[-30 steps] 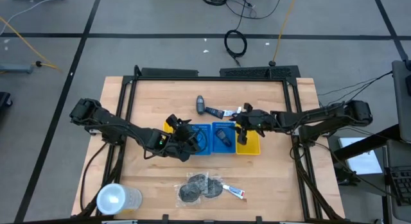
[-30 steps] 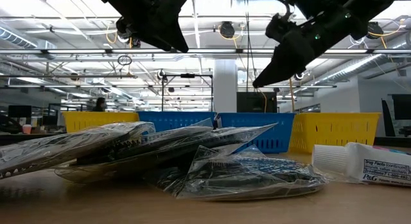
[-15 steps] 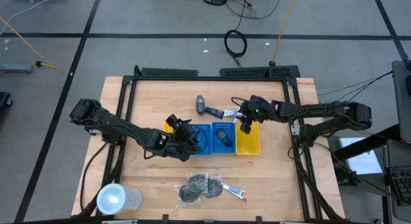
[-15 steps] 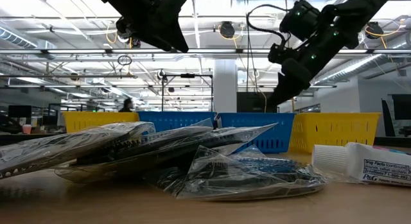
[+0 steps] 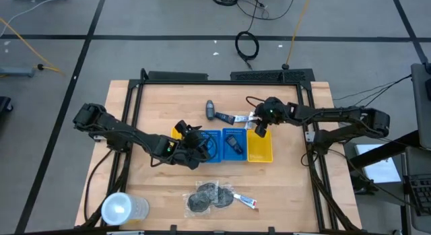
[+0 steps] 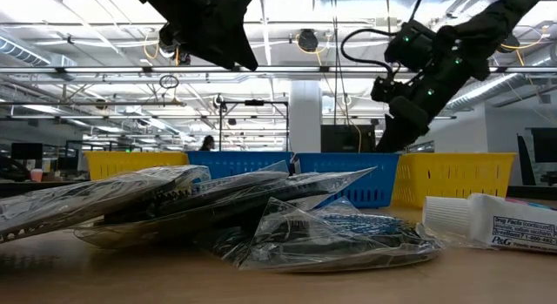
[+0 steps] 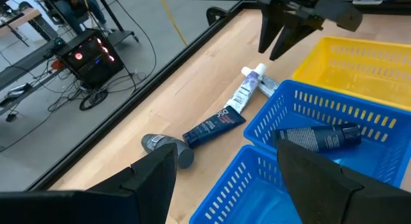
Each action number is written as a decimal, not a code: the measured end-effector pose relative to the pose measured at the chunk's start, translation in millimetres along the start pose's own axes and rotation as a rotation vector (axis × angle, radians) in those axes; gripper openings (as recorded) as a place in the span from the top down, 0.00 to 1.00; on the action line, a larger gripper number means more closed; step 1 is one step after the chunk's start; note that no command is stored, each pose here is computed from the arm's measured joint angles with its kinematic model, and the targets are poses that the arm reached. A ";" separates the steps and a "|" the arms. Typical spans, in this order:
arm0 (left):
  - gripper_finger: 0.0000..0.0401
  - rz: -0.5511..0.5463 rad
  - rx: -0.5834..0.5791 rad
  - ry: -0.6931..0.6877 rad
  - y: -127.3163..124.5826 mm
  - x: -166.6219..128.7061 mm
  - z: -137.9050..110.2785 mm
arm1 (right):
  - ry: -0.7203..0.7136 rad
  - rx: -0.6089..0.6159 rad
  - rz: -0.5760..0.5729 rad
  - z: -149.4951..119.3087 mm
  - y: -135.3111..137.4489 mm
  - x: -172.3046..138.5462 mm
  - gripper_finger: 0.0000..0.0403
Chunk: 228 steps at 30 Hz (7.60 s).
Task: Pick & Place Travel size toiletries
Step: Put the white toothpaste into the left blue basket
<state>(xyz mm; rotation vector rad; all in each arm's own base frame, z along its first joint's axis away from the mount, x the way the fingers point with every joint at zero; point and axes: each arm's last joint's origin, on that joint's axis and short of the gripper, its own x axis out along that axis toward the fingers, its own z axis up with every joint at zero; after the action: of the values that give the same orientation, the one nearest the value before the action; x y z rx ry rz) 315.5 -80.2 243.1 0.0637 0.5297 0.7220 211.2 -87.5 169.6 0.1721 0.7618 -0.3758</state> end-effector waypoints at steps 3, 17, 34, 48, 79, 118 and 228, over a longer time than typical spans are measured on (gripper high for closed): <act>0.34 0.000 -0.001 0.000 0.0 0.0 0.1 | -0.044 0.006 0.002 -4.9 -0.1 2.5 0.69; 0.34 -0.002 -0.003 -0.004 -0.1 0.2 0.7 | -0.043 0.017 -0.014 -14.3 -5.0 20.5 0.69; 0.34 -0.003 -0.003 -0.003 -0.2 0.1 0.7 | -0.034 0.011 0.035 -17.2 -4.7 30.6 0.69; 0.34 -0.003 -0.003 -0.003 -0.2 0.1 0.6 | 0.005 0.037 -0.031 -21.1 -14.4 30.4 0.69; 0.34 -0.002 -0.010 -0.008 0.3 1.2 1.9 | 0.127 0.409 -0.110 2.8 -31.9 49.4 0.69; 0.34 -0.011 -0.045 -0.028 -0.9 1.3 4.8 | -0.090 0.232 0.078 56.3 -10.9 26.0 0.86; 1.00 -0.188 -0.120 -0.346 -19.2 38.7 42.8 | -1.102 -0.054 0.247 107.0 137.7 -35.9 0.86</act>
<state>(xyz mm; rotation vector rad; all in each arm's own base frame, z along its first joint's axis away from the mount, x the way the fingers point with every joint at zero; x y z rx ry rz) 372.2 -64.5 258.7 0.0254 0.1584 0.5422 309.9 18.3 273.4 -0.0094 -0.3363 -0.1643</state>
